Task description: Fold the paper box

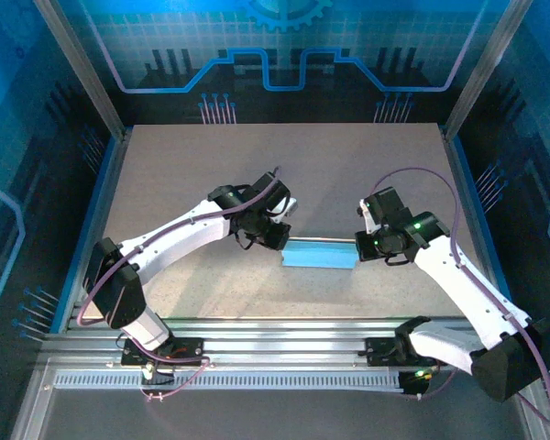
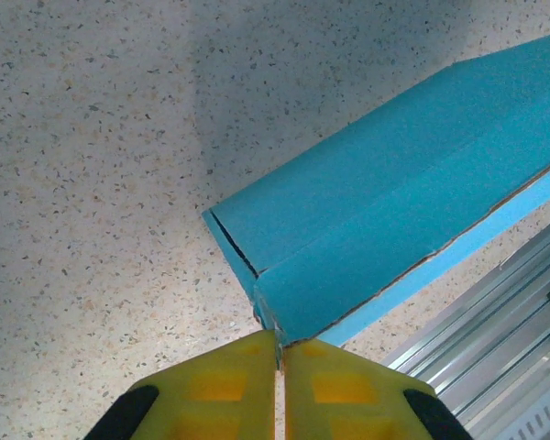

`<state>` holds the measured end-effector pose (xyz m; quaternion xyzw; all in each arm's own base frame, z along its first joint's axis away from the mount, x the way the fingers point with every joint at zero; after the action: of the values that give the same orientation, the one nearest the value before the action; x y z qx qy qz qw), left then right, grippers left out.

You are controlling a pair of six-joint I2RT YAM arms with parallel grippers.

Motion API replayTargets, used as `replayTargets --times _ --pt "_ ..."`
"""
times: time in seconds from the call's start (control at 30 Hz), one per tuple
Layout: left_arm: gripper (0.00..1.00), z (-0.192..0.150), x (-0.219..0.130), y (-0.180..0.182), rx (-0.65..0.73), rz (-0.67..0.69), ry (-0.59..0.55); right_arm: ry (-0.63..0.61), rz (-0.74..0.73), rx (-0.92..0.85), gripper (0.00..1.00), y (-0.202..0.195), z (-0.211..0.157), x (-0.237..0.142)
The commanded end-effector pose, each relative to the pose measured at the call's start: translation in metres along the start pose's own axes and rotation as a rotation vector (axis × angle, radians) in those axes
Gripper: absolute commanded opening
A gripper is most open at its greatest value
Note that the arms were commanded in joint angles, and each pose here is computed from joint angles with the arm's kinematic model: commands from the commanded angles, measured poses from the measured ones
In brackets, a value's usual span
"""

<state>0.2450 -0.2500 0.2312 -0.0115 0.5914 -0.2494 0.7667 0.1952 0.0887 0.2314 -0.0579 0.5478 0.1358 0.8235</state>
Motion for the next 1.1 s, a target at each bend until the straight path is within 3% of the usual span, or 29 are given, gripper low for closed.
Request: replayTargets --times 0.0,0.6,1.07 --pt "0.1 0.004 -0.003 -0.007 -0.035 -0.034 0.025 -0.004 0.004 -0.024 0.12 0.005 0.003 -0.007" --pt "0.09 -0.001 0.008 -0.005 -0.142 -0.034 0.095 0.022 0.035 0.001 0.13 0.01 0.002 -0.005" --pt "0.09 -0.012 0.015 0.008 -0.179 0.034 0.072 0.045 0.078 0.013 0.15 0.01 -0.002 -0.012"
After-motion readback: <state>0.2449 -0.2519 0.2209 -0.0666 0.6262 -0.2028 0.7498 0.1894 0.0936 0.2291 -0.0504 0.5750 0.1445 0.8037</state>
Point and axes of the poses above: each hand's point on the last joint's axis, 136 mm out from that joint toward the fingers, its own x axis out along the fingers, its own y axis along the line the jaws close on, z = x × y, the point moved 8 cm from there along -x, back along the fingers, and after that the axes turned 6 degrees about -x, right-handed, at the moved point
